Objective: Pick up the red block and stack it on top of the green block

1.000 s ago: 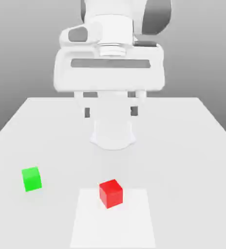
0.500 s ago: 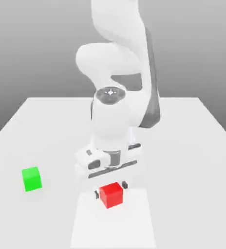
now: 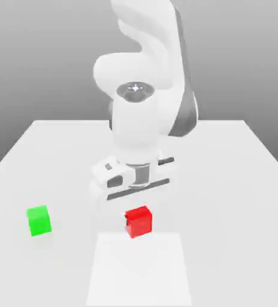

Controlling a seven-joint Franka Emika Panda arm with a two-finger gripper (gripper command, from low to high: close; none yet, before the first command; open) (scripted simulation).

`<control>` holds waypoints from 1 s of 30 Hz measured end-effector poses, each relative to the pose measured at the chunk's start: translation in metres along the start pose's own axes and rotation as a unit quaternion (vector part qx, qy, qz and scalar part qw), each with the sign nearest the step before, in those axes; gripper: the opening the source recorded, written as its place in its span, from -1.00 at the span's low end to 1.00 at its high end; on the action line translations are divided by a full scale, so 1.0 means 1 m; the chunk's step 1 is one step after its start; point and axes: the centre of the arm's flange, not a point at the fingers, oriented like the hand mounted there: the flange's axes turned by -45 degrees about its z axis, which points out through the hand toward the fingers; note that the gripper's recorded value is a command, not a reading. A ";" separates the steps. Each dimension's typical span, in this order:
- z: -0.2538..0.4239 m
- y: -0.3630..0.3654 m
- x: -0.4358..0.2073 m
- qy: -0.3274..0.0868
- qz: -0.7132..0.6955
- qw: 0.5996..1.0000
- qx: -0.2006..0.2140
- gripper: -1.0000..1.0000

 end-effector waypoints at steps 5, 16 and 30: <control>-0.016 0.086 -0.048 0.001 0.179 0.984 -0.001 -1.00; 0.004 0.172 -0.137 0.002 0.389 0.921 0.004 -1.00; 0.014 0.173 -0.140 0.002 0.393 0.919 0.003 1.00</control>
